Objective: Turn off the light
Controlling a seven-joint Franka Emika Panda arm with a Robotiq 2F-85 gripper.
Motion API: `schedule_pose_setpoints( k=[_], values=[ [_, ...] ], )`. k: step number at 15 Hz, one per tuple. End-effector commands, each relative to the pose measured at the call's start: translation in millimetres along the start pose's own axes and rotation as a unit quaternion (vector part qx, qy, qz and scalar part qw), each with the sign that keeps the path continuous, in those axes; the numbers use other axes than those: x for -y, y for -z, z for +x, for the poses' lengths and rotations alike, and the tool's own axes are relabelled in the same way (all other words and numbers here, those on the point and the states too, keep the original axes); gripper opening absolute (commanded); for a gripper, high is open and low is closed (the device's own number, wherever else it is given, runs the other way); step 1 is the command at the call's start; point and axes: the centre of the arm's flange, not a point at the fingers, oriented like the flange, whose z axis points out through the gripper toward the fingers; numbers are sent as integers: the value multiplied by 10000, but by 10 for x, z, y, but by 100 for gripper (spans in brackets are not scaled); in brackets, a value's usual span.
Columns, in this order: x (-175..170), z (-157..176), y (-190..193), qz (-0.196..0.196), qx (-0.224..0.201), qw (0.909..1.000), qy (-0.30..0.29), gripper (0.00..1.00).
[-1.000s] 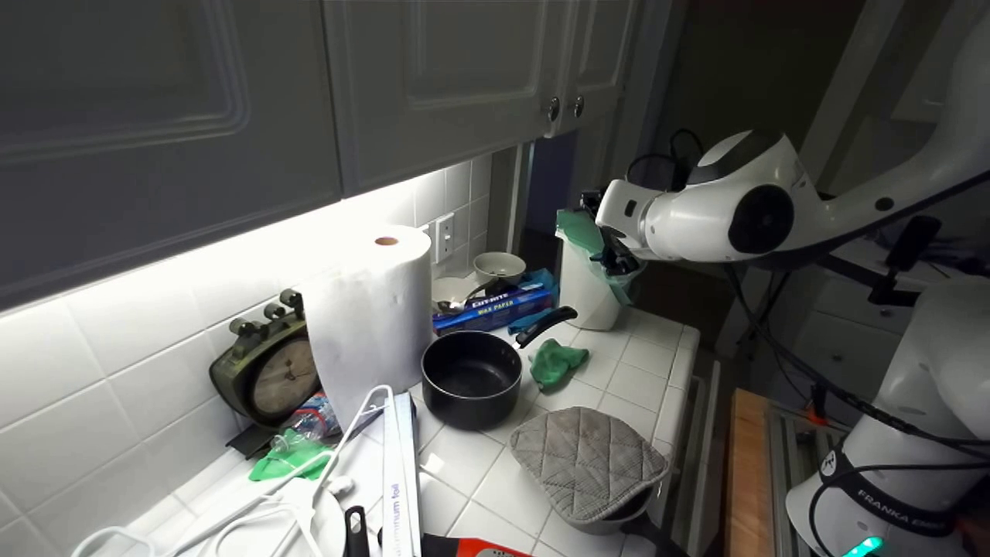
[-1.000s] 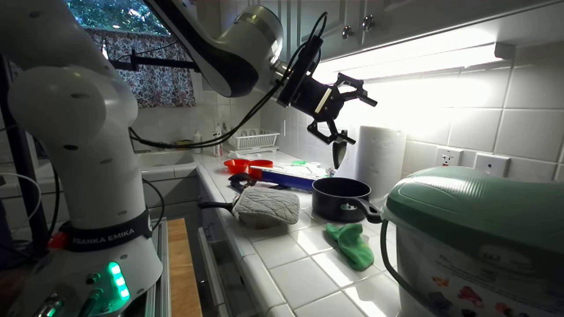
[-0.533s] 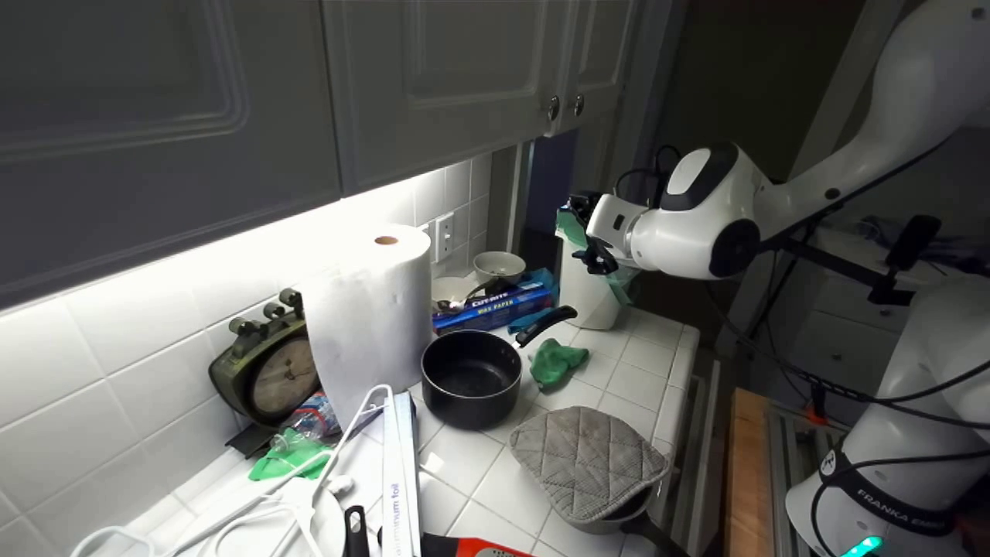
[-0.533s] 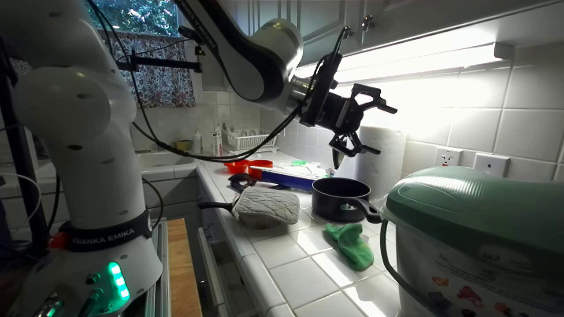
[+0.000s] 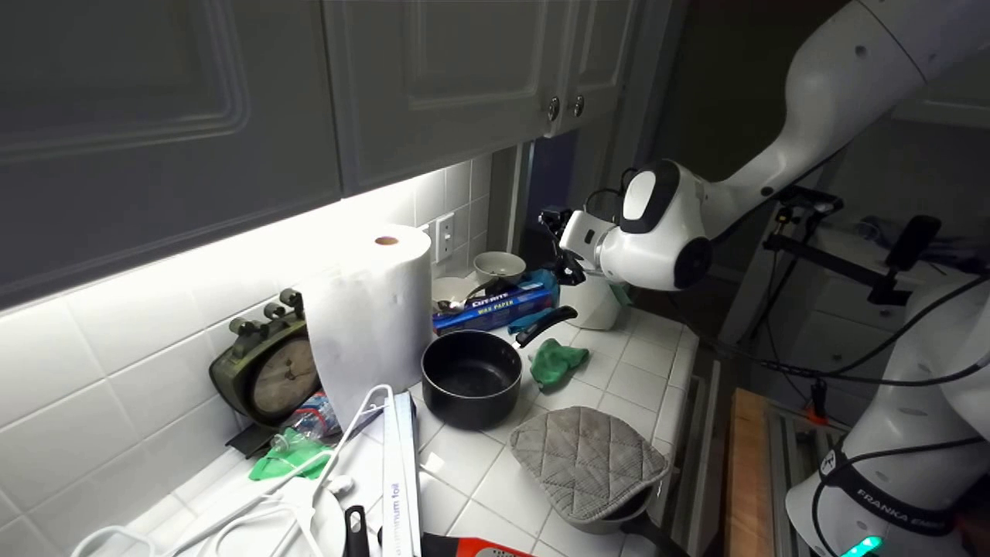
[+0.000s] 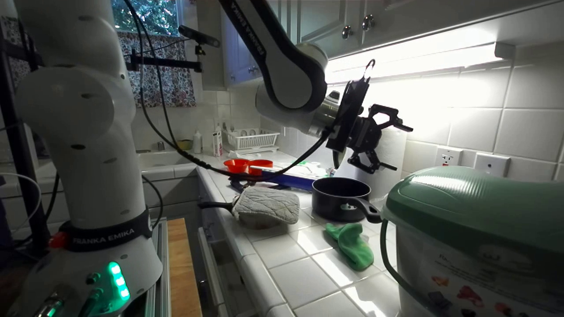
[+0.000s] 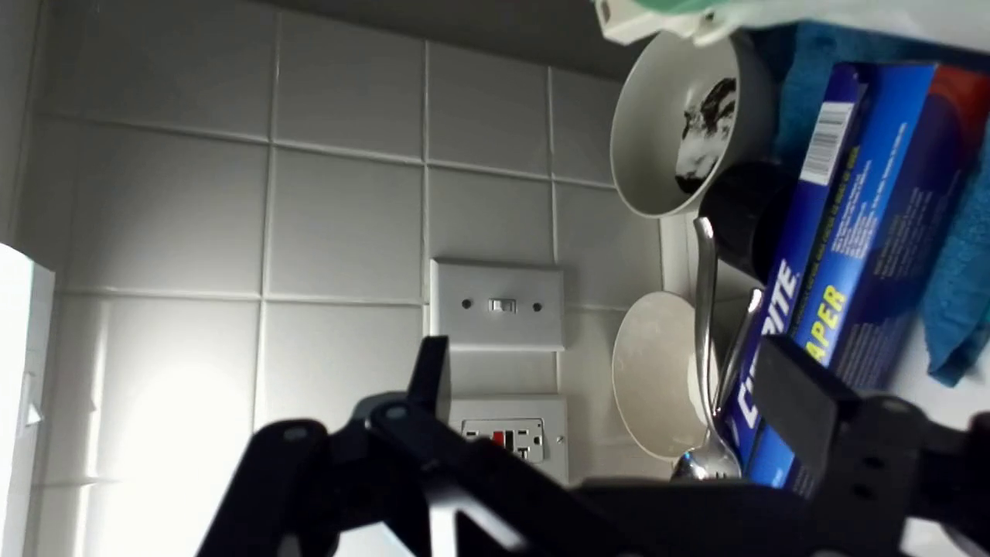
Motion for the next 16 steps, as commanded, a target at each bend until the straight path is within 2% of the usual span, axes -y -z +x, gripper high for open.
schedule_pose_setpoints(
  k=[1,8,12,13,14,16],
  values=[
    [1,104,-426,-215,-240,9995,32,100],
    [-52,280,-743,-622,-207,9975,248,100],
    [-52,332,-816,-650,-200,9975,213,100],
    [-60,336,-811,-580,-203,9980,140,100],
    [-214,639,-573,-560,-142,9982,186,100],
    [-204,621,-606,-547,-115,9983,180,100]
  ],
)
